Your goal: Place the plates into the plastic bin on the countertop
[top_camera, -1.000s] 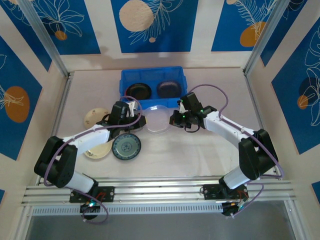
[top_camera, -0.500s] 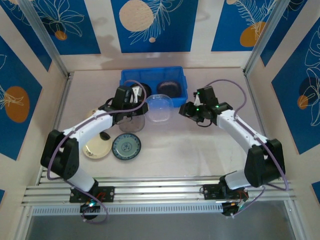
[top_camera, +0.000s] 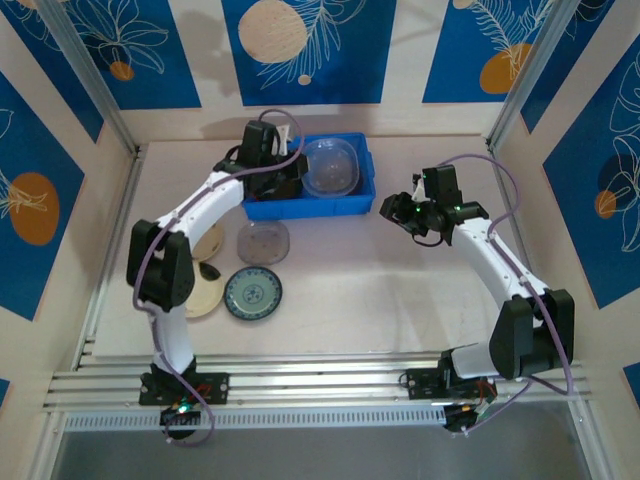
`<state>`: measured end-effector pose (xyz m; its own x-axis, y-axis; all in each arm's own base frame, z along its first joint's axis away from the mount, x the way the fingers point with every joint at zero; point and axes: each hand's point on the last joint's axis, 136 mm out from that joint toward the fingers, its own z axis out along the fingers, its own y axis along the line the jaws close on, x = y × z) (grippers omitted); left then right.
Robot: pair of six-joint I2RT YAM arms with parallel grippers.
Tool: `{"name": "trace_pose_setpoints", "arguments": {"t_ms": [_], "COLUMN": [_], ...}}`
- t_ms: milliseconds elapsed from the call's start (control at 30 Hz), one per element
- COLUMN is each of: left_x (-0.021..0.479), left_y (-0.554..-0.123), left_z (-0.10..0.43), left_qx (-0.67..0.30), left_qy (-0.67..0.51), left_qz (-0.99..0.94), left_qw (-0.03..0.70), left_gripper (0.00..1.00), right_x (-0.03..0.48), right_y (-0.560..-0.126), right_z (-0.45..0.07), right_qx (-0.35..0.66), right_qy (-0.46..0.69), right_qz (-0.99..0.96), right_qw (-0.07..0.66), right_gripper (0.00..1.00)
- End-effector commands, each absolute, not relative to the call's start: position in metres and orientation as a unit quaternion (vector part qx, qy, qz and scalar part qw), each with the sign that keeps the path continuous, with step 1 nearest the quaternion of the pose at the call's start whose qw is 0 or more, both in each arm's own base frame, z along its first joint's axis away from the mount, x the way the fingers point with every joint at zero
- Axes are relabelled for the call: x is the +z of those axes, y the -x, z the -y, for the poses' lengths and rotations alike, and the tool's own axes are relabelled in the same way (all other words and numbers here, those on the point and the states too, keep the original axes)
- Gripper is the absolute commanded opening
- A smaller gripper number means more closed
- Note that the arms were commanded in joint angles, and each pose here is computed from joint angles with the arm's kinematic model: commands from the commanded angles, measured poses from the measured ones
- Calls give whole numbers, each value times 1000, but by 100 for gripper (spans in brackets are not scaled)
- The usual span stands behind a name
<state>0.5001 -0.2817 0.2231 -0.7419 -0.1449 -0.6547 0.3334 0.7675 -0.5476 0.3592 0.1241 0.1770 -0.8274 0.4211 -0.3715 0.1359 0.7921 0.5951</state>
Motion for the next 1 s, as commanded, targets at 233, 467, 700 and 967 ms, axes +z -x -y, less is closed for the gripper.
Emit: {"name": "trace_pose_setpoints", "arguments": {"t_ms": [233,467,700,967], "left_x": [200,170,134,109], "left_y": [-554,-581,-593,-602], "left_z": [296,308,310,312], "left_qx": [-392,-428,-424,-417], "left_qy": [-38,-9,16,29], "left_qz": [-867,-861,-868,-874], "left_qw": [304,276,257,247], "left_gripper": [0,0,0,0], "right_x": [178,178,169,161], "right_y": [-363,-365,-370,-372], "right_z": [-119,-116,-115,-117], "right_qx": [306,304,305,309], "right_qy": [-163,-167,-173,-178], "right_qz": [-908,-911,-913,-914], "right_qw": [233,222,207,195], "right_gripper": [45,45,45,45]}}
